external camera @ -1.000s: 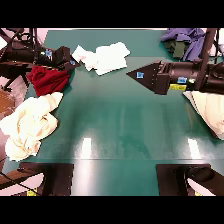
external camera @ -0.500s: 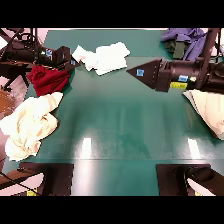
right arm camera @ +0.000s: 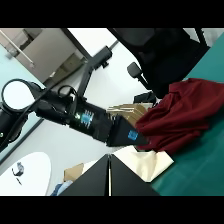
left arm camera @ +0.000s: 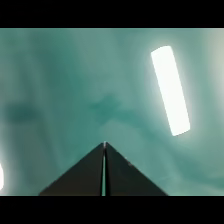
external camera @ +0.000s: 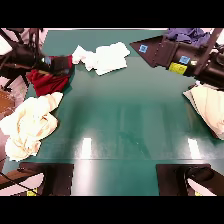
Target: Fold the shirts.
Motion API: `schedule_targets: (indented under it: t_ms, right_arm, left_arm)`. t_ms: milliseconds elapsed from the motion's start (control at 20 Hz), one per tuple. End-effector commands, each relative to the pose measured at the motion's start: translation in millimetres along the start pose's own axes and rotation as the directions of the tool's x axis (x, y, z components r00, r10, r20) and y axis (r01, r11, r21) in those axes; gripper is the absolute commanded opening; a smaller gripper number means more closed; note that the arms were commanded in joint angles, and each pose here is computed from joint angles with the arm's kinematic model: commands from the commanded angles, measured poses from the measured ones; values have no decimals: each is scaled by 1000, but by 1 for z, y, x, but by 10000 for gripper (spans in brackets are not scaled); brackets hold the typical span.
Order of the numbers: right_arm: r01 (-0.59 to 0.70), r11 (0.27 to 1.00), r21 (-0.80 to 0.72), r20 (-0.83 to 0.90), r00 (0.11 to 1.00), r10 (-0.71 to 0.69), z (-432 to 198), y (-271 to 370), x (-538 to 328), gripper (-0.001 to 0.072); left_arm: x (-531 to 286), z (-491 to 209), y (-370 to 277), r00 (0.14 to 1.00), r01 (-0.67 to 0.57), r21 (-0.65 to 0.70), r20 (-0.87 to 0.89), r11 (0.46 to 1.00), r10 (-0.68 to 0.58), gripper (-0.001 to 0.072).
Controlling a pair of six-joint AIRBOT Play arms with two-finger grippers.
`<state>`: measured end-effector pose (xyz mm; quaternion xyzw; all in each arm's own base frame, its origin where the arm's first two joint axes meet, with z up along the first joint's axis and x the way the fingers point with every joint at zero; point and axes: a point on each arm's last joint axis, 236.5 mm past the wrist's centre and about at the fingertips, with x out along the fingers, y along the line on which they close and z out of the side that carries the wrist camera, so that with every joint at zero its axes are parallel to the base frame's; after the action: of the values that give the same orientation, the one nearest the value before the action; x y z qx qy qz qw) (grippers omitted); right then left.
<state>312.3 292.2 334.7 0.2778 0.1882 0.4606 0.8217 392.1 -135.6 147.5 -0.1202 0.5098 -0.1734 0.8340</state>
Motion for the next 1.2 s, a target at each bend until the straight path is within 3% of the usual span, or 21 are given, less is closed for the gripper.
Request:
schedule_targets:
  t_ms: [0,100,200,250,300,350,400,450,500,550,650,700,800,900,1050,1150]
  right_arm:
    - [-34,995,90,-29,999,36,-9,-4,15,29]
    - [-38,994,103,-94,994,47,-27,-8,22,29]
    - [-36,992,121,-156,986,55,-42,-15,26,29]
    - [-38,991,129,-189,980,62,-49,-17,26,29]
    - [-39,990,135,-226,972,69,-57,-20,24,33]
    - [-41,989,140,-263,962,77,-63,-22,19,137]
    - [-39,989,145,-287,954,80,-67,-26,15,321]
    - [-34,989,146,-294,953,77,-66,-29,12,451]
    - [-24,989,145,-284,957,65,-61,-35,9,506]
    - [-17,991,132,-276,960,53,-57,-40,5,508]
    - [-12,995,101,-270,962,39,-49,-45,-7,508]
    - [-8,996,87,-264,964,31,-45,-47,-12,507]
    - [9,998,66,-238,971,7,-35,-55,-19,507]
    - [12,998,66,-245,969,5,-35,-57,-24,507]
    - [4,998,69,-267,964,15,-40,-55,-26,507]
    - [-6,998,63,-273,962,23,-41,-50,-29,507]
  left_arm:
    - [-12,-75,119,844,-457,67,-283,887,456,27]
    - [1,-104,147,777,-515,122,-351,849,522,27]
    - [-10,-118,196,635,-613,308,-356,728,686,26]
    - [-17,-114,210,591,-648,350,-330,677,736,27]
    - [-18,-110,212,587,-677,311,-317,666,745,26]
    - [-22,-115,212,576,-711,246,-333,659,747,27]
    - [-25,-124,213,556,-720,235,-369,653,745,28]
    - [-29,-138,215,540,-719,217,-423,660,727,37]
    - [-30,-153,220,544,-715,166,-479,679,689,172]
    - [-32,-164,224,566,-711,93,-513,697,645,229]
    - [-41,-174,233,649,-692,-85,-506,717,568,652]
    - [-48,-172,238,685,-686,-168,-477,708,551,716]
    - [-48,-167,242,748,-640,-267,-431,720,505,720]
    - [-45,-176,256,756,-633,-283,-429,721,495,720]
    - [-9,-176,259,848,-506,-362,-372,783,376,720]
    - [5,-189,280,819,-540,-338,-421,770,389,720]
